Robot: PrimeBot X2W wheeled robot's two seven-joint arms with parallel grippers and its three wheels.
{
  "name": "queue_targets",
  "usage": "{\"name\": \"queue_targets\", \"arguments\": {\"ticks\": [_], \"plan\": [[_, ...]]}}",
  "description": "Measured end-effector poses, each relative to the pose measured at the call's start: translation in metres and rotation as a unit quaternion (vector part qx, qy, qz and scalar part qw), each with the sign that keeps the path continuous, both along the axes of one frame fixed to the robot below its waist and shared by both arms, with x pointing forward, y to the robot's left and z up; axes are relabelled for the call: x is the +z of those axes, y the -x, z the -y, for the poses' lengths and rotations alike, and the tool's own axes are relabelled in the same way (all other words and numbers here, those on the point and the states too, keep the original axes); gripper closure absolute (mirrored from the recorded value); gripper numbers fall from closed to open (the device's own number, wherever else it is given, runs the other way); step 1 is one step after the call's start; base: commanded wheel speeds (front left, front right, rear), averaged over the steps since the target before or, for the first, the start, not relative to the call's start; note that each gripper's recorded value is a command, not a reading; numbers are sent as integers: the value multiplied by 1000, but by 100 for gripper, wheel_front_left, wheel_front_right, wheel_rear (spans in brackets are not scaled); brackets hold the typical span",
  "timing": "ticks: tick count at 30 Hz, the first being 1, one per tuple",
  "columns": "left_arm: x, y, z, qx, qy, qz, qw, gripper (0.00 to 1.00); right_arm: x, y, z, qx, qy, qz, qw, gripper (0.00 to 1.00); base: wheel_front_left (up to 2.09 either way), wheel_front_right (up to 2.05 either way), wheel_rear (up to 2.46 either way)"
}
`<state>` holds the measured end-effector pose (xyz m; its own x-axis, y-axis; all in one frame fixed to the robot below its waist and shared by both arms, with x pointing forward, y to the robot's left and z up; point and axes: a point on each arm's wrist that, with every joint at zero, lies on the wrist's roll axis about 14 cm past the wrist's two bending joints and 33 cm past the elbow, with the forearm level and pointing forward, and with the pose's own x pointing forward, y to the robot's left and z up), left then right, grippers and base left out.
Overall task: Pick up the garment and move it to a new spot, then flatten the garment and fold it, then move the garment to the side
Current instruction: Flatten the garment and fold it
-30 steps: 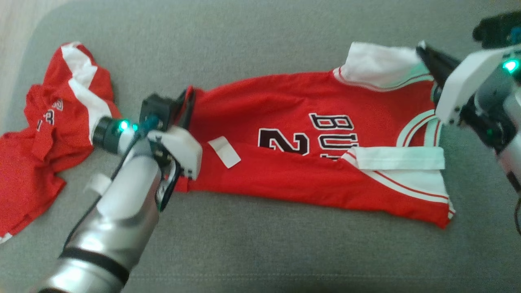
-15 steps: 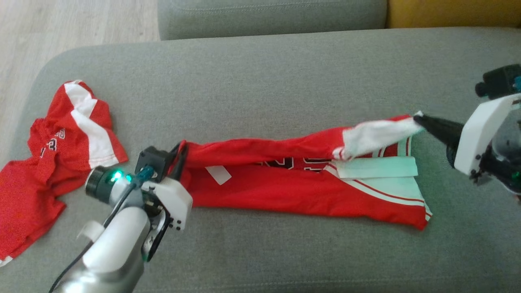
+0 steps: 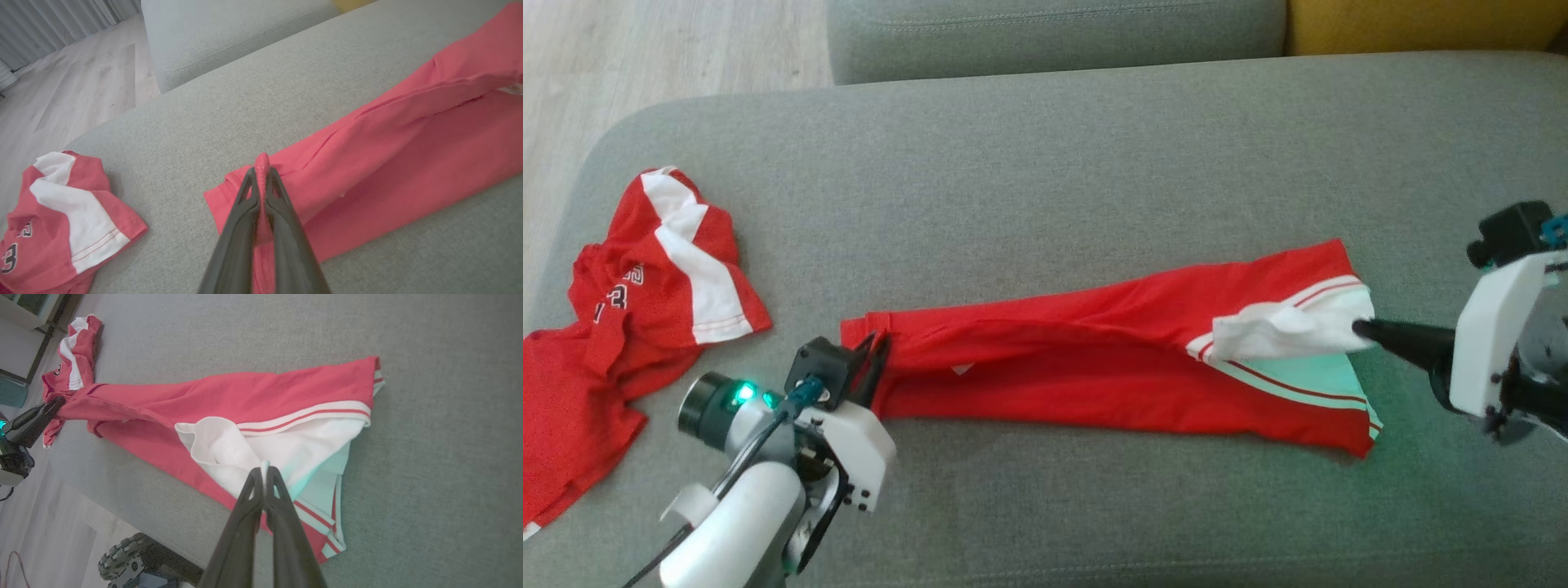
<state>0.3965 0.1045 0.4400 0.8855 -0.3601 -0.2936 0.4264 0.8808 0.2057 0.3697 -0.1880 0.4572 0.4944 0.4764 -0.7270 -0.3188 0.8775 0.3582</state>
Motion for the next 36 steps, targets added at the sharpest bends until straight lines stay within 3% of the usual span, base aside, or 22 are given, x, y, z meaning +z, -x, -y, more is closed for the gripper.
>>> {"name": "queue_targets", "arguments": {"ticks": [11, 17, 18, 19, 20, 27, 32, 34, 36], "plan": [[-15, 15, -1, -13, -21, -23, 999, 100, -15, 27, -7, 11, -16, -67, 998, 100, 0, 0, 0], [-17, 18, 0, -19, -28, -25, 999, 100, -22, 34, -3, 9, 2, -79, 997, 98, 0, 0, 0], [-18, 18, 0, -18, -30, -25, 999, 56, -22, 33, -2, 6, 6, -77, 997, 17, 0, 0, 0], [-19, 18, -1, -16, -32, -25, 999, 11, -23, 34, -1, 5, 12, -78, 997, 0, 0, 0, 0], [-20, 19, -2, -16, -34, -27, 999, 0, -24, 35, -1, 5, 16, -80, 997, 0, 0, 0, 0], [-9, 13, -13, 17, -30, -5, 999, 0, -11, 28, 4, -8, 42, -35, 998, 0, 0, 0, 0], [20, 1, -27, 87, 46, 37, 994, 0, 27, -4, -6, -32, 34, 104, 994, 0, 0, 0, 0], [32, 0, -30, 111, 82, 58, 989, 0, 43, -16, -10, -41, 37, 174, 983, 0, 0, 0, 0], [46, -3, -37, 137, 122, 78, 980, 0, 65, -31, -13, -54, 33, 258, 964, 0, 0, 0, 0]]}}
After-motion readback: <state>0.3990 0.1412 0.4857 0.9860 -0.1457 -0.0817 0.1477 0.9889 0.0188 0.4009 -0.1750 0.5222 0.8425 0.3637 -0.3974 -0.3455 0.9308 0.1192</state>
